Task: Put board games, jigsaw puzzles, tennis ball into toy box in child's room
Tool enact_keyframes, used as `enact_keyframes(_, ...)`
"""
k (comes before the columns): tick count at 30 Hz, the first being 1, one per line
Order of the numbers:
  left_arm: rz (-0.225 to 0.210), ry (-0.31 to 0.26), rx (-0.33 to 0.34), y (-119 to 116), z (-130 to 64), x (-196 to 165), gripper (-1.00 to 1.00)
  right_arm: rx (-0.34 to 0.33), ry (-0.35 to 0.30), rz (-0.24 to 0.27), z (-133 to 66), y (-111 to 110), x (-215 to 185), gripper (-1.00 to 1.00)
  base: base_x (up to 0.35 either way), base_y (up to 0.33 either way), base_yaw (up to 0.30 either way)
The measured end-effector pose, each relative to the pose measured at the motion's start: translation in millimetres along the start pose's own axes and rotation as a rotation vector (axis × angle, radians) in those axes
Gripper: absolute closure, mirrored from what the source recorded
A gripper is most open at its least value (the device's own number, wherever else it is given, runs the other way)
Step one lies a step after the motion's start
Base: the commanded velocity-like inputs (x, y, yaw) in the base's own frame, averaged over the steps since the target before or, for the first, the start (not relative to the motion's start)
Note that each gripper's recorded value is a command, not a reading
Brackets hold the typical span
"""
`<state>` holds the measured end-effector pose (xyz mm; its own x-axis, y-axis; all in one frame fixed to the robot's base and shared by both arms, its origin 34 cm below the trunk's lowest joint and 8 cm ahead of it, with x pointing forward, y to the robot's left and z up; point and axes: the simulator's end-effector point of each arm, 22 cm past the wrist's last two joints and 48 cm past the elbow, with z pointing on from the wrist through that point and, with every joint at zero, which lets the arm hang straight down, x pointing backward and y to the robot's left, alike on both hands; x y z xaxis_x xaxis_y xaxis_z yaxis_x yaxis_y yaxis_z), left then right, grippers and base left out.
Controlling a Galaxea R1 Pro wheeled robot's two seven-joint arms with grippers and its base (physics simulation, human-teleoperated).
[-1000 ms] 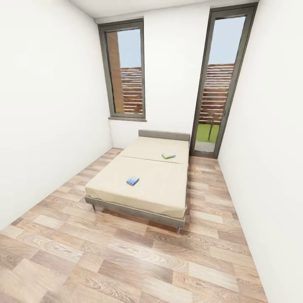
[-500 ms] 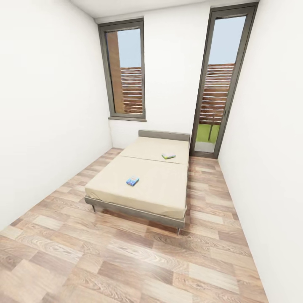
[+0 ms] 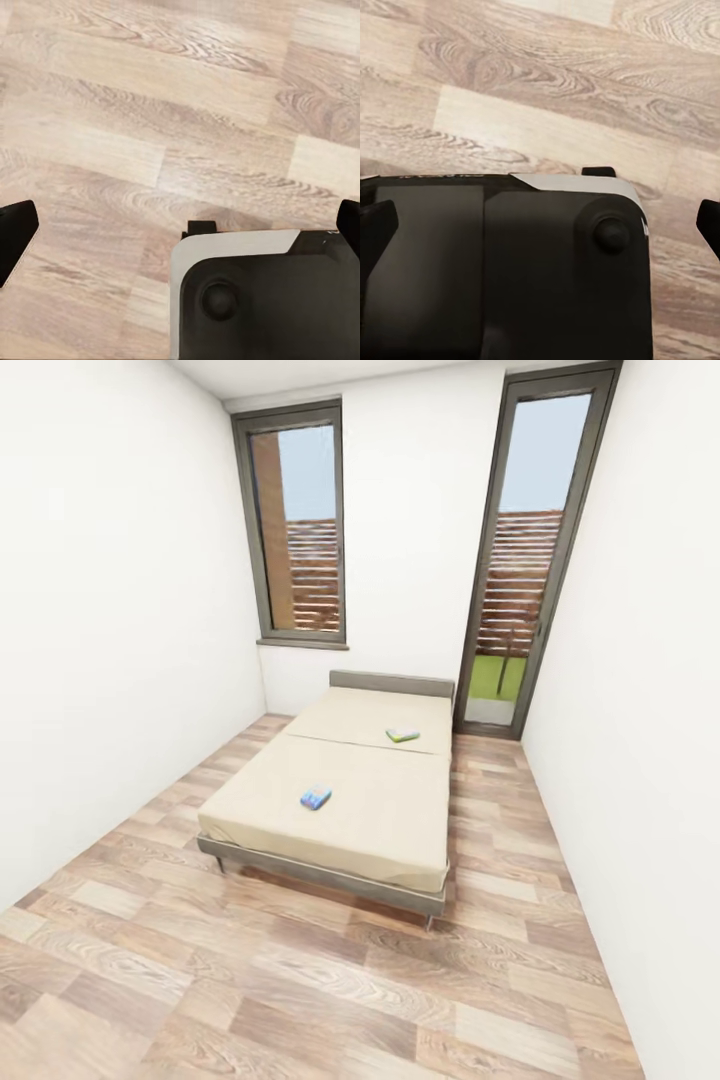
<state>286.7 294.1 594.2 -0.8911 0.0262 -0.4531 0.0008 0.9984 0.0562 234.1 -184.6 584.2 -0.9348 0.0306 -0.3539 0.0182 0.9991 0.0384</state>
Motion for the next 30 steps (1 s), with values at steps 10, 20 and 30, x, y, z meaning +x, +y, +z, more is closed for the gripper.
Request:
enact_keyframes(10,0.000,0.000,0.000,0.5,0.2,-0.1,-1.00,0.004,0.010,0.013,0.1,-0.3,2.1,-1.00,0.057,0.186,-0.025)
enact_keyframes(20,0.001,0.000,0.000,0.5,0.1,-0.1,-1.00,0.004,0.008,0.016,0.0,-0.1,1.8,-1.00,0.069,0.265,-0.188)
enact_keyframes(30,0.001,0.000,0.001,-0.5,0.0,0.0,-1.00,0.004,0.005,0.017,-0.1,-0.1,1.0,-1.00,0.220,0.222,-0.037)
